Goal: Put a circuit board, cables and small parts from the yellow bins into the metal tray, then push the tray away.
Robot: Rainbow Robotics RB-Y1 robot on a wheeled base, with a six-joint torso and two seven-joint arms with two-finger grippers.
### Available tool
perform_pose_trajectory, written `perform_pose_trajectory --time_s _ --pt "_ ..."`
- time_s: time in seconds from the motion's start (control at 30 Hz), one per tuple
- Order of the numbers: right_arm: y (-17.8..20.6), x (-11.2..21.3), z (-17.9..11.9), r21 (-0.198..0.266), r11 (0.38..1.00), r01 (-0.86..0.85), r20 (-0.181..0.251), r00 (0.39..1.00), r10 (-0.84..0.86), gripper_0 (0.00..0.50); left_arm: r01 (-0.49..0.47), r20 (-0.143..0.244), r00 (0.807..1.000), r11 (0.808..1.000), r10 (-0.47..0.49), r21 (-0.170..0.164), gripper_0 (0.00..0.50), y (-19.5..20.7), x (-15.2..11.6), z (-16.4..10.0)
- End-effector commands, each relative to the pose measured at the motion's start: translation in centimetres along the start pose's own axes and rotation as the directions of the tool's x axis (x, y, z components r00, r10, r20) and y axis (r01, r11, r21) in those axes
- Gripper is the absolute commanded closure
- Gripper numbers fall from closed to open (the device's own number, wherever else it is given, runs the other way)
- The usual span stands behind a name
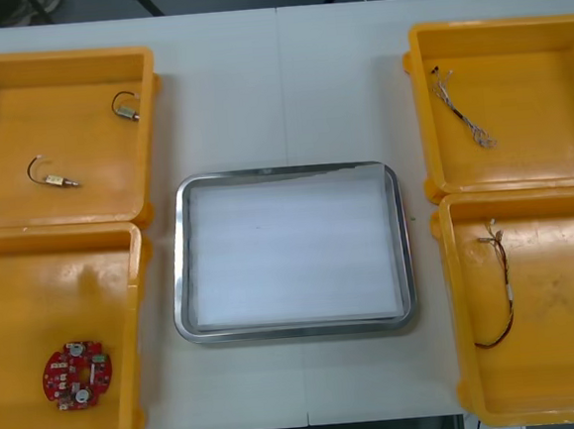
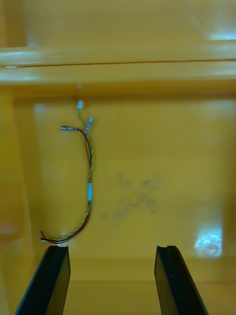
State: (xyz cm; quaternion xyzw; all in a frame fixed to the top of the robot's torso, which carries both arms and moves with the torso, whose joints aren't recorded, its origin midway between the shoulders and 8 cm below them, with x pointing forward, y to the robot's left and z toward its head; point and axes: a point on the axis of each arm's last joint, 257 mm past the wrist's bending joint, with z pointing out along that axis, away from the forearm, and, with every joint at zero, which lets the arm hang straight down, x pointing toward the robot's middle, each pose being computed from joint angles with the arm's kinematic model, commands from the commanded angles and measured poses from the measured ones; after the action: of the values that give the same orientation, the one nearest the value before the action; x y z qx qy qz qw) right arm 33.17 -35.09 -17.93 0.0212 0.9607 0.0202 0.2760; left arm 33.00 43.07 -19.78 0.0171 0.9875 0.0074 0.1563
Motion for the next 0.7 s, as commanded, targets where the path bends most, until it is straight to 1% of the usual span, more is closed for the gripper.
perform_pose_trajectory --time_s 0.03,0.07,0.1,0.17,0.33,0.43,0.53,0.67,0.7 --pt "2.0 1.6 0.9 -0.017 1.000 -0.016 -0.028 0.999 0.016 0.000 0.002 0.056 0.998 0.999 0.000 -0.045 0.000 -0.8 -1.2 -1.7" --pt "2.1 1.9 1.0 -0.016 1.000 -0.013 -0.036 0.999 0.012 0.000 -0.001 0.057 0.998 0.999 0.004 -0.044 0.000 -0.9 -1.2 -1.8" --pt "2.4 3.1 1.6 -0.013 1.000 -0.005 -0.068 0.998 0.004 0.000 -0.006 0.064 0.998 0.999 0.009 -0.040 0.000 -1.4 -1.2 -1.9" --pt "2.6 4.2 2.0 -0.012 1.000 -0.001 -0.094 0.996 0.000 0.000 -0.009 0.070 0.997 0.999 0.012 -0.034 0.000 -1.9 -1.0 -1.9" --pt "3.7 4.5 3.0 -0.027 1.000 0.007 -0.087 0.996 -0.010 0.000 -0.012 0.098 0.995 1.000 0.014 -0.015 0.000 -3.6 -0.7 -1.2" --pt "4.2 4.3 3.7 -0.034 0.999 0.003 -0.079 0.997 -0.006 0.000 -0.015 0.112 0.994 1.000 0.016 -0.011 0.000 -4.5 -0.5 -0.3" --pt "4.5 3.7 5.0 -0.045 0.999 -0.004 -0.059 0.998 0.001 0.000 -0.011 0.137 0.991 1.000 0.010 0.006 0.000 -5.7 -0.3 0.9" --pt "4.5 3.2 6.4 -0.047 0.999 -0.007 -0.041 0.999 0.005 0.000 -0.008 0.144 0.990 1.000 0.004 0.026 0.000 -6.7 0.1 2.2" --pt "4.3 3.1 6.9 -0.035 0.999 -0.006 -0.035 0.999 0.005 0.000 -0.011 0.144 0.990 1.000 0.006 0.029 0.000 -7.1 0.4 2.6"
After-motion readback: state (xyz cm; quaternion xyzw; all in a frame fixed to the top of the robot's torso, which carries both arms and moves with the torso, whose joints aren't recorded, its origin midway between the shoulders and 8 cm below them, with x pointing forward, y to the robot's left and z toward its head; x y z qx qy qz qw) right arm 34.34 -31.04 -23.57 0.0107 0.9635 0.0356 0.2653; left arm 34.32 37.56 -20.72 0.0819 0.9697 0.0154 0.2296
